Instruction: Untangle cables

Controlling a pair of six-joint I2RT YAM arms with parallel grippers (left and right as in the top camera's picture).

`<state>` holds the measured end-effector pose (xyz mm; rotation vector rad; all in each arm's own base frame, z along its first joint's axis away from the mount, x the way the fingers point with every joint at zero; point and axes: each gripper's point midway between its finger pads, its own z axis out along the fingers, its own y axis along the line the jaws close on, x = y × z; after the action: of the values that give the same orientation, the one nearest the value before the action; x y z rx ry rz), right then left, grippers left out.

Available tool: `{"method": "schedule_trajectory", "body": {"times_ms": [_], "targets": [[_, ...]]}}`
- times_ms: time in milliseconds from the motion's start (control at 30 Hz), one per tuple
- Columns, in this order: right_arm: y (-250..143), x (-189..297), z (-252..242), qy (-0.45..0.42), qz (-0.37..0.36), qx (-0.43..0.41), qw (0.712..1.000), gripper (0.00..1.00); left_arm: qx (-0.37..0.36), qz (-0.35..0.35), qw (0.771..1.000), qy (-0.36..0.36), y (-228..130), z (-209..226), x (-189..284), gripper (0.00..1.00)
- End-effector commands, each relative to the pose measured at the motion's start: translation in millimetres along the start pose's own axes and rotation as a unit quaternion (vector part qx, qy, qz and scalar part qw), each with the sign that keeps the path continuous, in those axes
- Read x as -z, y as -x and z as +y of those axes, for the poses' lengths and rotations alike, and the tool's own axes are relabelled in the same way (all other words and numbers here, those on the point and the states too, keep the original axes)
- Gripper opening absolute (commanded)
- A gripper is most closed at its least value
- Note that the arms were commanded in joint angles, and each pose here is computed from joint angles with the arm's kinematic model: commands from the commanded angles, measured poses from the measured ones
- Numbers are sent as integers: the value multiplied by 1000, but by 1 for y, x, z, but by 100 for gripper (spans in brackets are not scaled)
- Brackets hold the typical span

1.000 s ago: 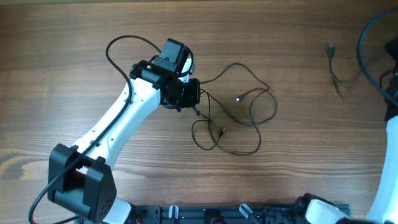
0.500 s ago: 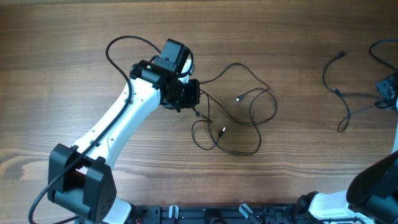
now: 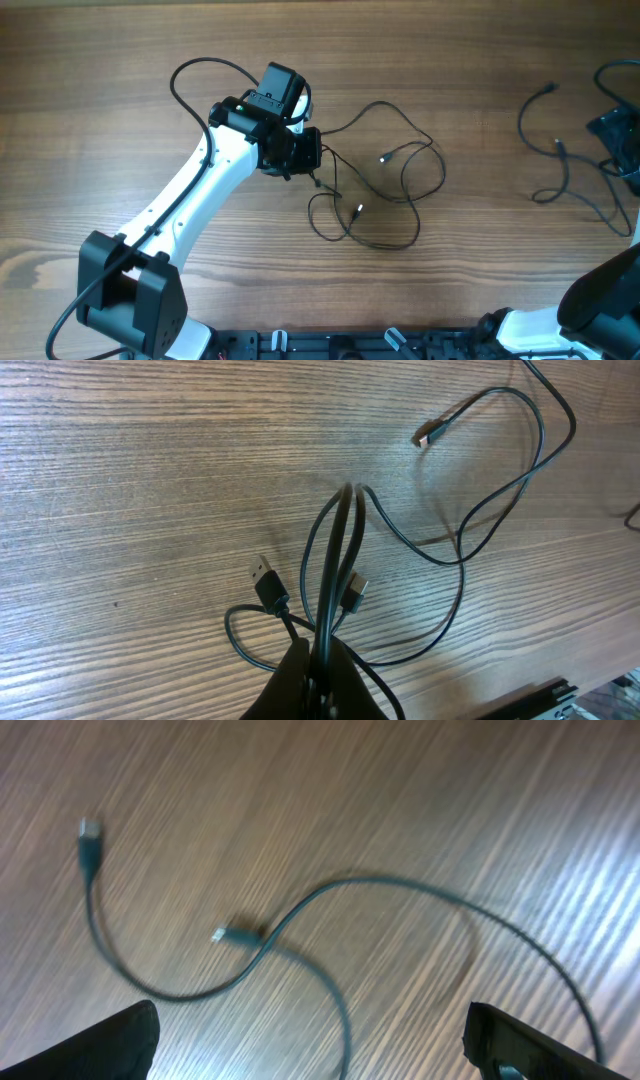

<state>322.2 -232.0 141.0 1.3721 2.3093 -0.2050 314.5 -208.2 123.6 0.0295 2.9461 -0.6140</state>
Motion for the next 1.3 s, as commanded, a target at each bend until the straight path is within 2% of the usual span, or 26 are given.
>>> {"method": "schedule_trajectory", "body": {"times_ms": [0,100,300,367,600,667,733,833,867,900,1000,1067,1100,1200,1267], "targets": [[-18,-1,24,70,50,2,996,100,-4,3,1000,4,0,0,-3,4],[-35,1,20,66,88,2,994,100,-4,2,1000,4,0,0,-3,4],[-43,3,18,65,104,3,992,100,-4,2,1000,4,0,0,-3,4],[-45,4,26,90,111,20,990,100,-4,2,1000,4,0,0,-3,4],[-41,5,34,113,102,40,988,100,-4,3,1000,4,0,0,-3,4],[-41,8,44,146,100,76,981,100,-4,3,1000,4,0,0,-3,4],[-46,20,71,233,103,132,958,99,-4,3,1000,4,0,0,-3,4],[-61,52,109,381,112,200,896,89,-4,2,1000,4,0,0,-3,4],[-68,63,116,419,115,219,873,85,-4,2,1000,4,0,0,-3,4],[-74,67,116,429,127,222,866,75,-4,1,1000,3,0,0,-3,4],[-87,49,89,343,169,204,901,37,-4,1,1000,3,0,0,-3,5],[-87,27,52,218,187,166,943,30,-4,1,1000,3,0,0,-3,4],[-86,22,39,174,188,151,955,29,-4,1,1000,3,1,0,-3,5],[-83,15,12,91,184,137,969,29,-4,1,1000,3,1,0,-3,4],[-82,14,9,82,181,138,970,31,-4,1,1000,3,1,0,-3,4]]}}
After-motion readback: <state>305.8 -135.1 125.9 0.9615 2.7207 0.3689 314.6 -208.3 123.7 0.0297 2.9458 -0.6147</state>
